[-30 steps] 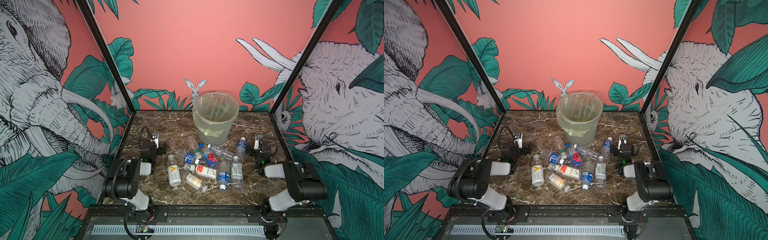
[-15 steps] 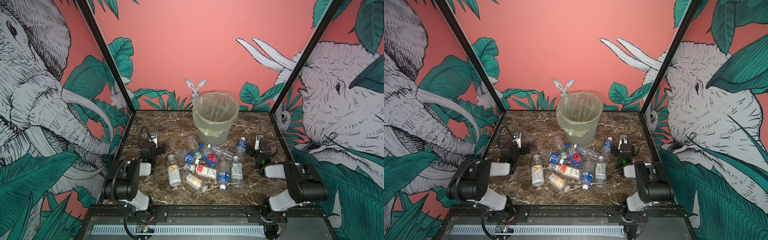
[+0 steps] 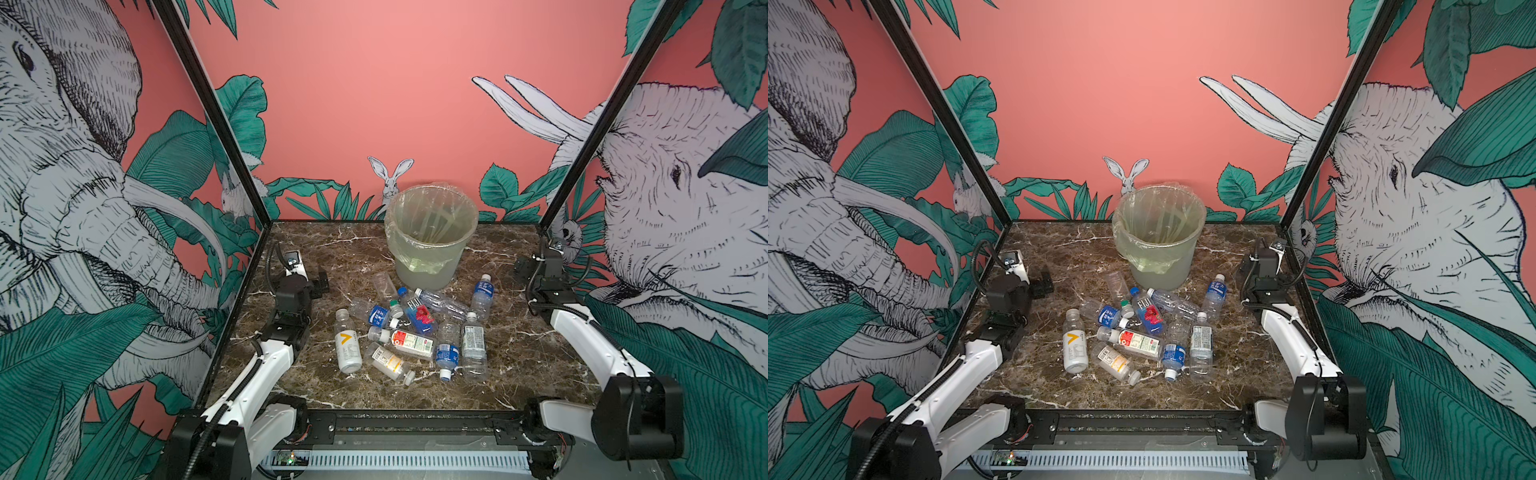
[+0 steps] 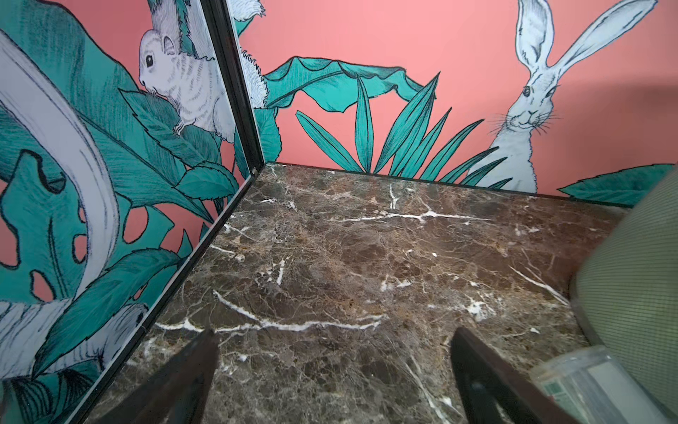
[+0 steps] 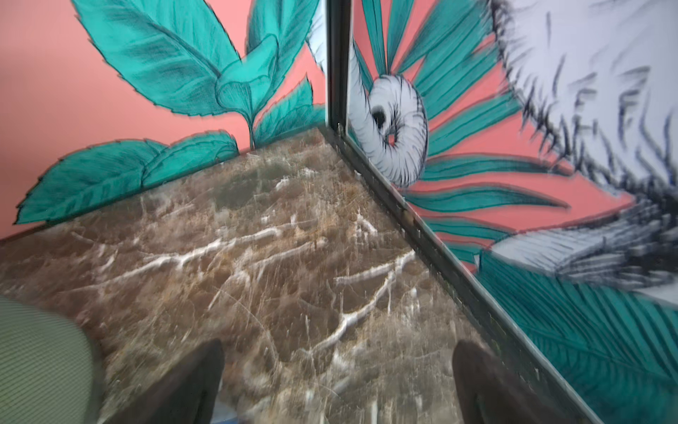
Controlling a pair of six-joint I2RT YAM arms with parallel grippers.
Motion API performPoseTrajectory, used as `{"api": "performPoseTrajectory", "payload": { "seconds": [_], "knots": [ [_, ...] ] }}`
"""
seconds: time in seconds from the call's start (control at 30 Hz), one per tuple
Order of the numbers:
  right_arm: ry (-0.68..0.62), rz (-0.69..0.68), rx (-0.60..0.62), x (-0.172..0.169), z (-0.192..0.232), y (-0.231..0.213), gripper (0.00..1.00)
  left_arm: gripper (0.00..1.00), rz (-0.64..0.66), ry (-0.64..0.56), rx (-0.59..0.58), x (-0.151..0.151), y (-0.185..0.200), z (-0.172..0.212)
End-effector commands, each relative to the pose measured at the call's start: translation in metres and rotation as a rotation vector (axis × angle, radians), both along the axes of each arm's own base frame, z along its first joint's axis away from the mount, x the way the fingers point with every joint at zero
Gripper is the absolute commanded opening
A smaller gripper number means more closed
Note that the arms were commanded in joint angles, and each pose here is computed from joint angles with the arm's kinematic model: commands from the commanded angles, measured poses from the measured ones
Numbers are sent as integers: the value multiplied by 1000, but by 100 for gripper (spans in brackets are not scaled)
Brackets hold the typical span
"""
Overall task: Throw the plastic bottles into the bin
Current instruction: 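Grasp the yellow-chevron bottle with the left gripper while the right arm approaches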
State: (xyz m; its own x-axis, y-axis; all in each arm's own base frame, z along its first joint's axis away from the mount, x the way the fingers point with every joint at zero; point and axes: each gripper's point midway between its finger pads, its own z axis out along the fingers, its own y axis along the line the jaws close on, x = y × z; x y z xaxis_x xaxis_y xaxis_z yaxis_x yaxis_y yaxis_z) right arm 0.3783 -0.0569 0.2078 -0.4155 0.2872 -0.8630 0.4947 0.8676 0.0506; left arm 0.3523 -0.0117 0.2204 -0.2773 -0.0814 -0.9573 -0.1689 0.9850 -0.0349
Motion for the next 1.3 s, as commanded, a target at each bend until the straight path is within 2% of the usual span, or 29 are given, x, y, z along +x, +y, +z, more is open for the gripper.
{"api": "performPoseTrajectory", "payload": {
  "seconds": [0.0,0.17,0.4,0.67,0.93,1.27],
  "knots": [
    [215,3,99,-40,-44,15,99,100,-17,173,-84,-21,-10,-27],
    [296,127,83,-53,-51,44,99,92,-100,313,-134,-45,-36,-42],
    [358,298,136,-65,-67,81,99,90,-128,551,-61,-98,-56,-73],
    [412,341,132,-79,-79,91,99,91,-164,696,-230,-142,-73,-112],
    [434,354,150,-83,-90,94,99,94,-229,756,-327,-153,-95,-136],
    [447,359,171,-84,-100,98,99,95,-245,831,-340,-151,-107,-164]
  ]
}}
